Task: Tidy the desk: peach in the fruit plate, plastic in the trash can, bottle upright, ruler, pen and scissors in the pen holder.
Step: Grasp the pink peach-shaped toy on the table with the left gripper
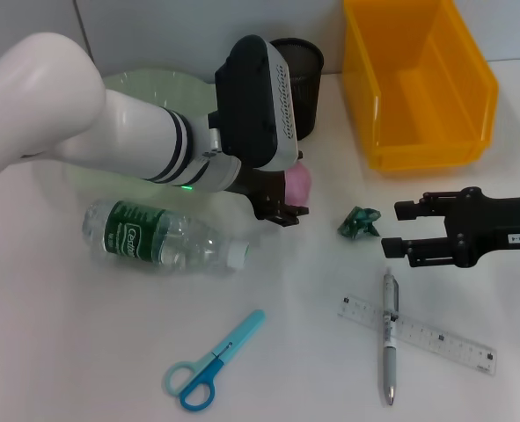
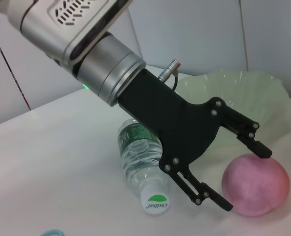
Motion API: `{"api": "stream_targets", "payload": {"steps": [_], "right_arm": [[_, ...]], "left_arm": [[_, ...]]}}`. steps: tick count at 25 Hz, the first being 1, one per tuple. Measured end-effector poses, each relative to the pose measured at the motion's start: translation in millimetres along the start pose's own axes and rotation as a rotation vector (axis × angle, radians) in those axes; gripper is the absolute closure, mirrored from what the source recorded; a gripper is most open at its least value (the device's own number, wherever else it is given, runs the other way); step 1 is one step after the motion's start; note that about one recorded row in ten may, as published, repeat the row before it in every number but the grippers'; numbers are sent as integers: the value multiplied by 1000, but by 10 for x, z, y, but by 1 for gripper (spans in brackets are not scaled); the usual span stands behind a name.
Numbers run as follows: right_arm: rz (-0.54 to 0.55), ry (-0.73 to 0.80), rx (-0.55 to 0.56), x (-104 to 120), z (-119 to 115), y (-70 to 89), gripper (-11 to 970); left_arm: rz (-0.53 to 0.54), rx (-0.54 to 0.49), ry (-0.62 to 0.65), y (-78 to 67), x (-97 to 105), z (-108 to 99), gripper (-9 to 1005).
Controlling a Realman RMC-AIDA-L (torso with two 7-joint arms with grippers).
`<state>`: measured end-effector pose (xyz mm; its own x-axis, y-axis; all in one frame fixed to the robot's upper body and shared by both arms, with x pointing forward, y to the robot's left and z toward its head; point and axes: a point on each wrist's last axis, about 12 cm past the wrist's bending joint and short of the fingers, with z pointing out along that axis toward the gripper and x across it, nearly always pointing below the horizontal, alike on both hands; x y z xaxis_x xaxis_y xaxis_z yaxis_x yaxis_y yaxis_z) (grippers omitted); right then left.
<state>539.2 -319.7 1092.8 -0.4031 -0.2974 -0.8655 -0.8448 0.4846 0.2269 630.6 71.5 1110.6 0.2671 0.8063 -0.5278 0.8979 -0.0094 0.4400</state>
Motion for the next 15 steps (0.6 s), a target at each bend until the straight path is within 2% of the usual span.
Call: {"api": "stream_targets", "payload": {"steps": [14, 15], "right_arm": [[0, 2, 3, -2, -15, -8, 268], [0, 2, 3, -2, -15, -8, 268]], "left_arm": [[9, -38, 9, -19, 13, 42, 286], [9, -38, 9, -19, 13, 42, 330]]}}
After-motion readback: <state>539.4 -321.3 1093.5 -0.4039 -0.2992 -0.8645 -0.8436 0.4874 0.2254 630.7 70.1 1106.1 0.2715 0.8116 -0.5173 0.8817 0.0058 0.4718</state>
